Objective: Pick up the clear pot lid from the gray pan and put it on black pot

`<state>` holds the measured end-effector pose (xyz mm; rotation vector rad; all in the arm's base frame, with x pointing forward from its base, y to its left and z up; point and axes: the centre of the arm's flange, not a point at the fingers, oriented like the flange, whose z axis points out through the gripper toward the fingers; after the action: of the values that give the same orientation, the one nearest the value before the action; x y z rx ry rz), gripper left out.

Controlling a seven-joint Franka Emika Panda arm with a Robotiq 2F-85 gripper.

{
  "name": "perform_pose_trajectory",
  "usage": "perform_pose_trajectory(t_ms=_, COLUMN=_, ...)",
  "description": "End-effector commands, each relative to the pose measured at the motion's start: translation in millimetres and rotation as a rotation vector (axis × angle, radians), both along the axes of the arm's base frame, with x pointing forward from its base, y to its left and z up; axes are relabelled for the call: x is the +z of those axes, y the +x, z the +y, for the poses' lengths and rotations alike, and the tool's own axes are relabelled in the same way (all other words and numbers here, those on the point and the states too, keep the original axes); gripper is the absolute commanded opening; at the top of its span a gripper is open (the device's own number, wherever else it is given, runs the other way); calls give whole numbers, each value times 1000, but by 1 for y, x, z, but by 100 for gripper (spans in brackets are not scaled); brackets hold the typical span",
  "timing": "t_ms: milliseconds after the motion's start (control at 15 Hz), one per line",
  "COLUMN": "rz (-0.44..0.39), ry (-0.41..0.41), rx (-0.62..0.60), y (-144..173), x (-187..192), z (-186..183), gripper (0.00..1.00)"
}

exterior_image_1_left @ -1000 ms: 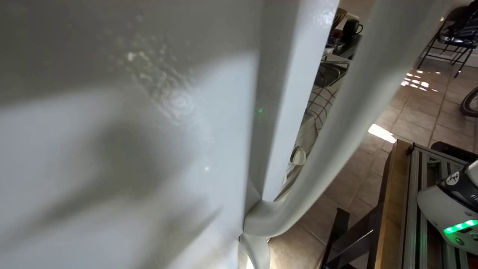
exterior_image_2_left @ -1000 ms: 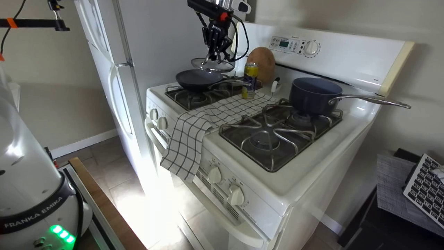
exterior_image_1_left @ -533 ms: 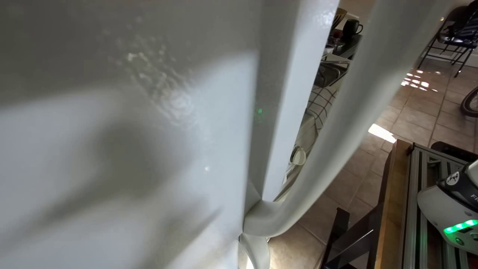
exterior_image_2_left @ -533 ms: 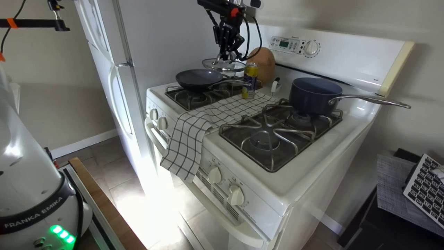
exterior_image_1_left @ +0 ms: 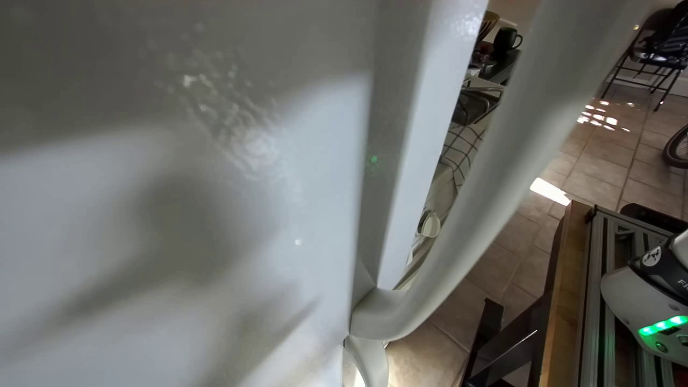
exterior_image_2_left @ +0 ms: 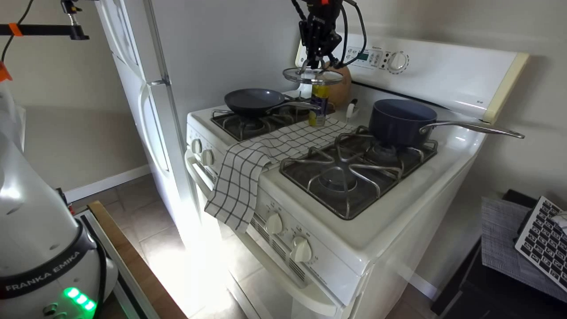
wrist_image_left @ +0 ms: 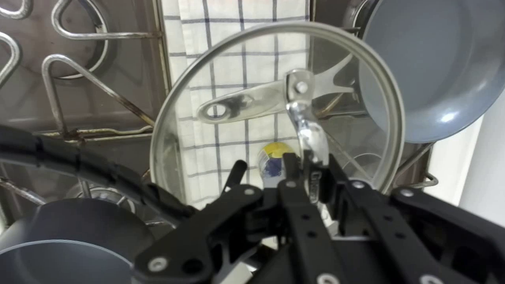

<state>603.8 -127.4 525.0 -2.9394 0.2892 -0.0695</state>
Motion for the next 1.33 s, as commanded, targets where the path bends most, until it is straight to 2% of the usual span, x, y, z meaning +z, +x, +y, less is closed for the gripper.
perform_pose_trajectory(t_ms=0, rz=42, ry=28, rx=-87, y=33, x=2, z=-37, gripper=5)
perform_pose_trajectory(t_ms=400, rz=47, ry=46, rx=-232, y=69, x=-9, z=-89, gripper=5)
perform_pose_trajectory(t_ms=467, rz=38, ry=18, rx=-187, y=42, x=-21, z=-77, gripper=18)
perform_pose_trajectory(t_ms=667, rz=37, ry=18, rx=-215, y=52, x=-25, z=-86, gripper=18)
perform_pose_trajectory(t_ms=733, rz=37, ry=18, rx=-217, y=54, x=-25, z=-85, gripper=5)
perform_pose_trajectory(t_ms=1267, rz=-22, ry=61, rx=-440, y=75, x=-26, z=-146, gripper=5)
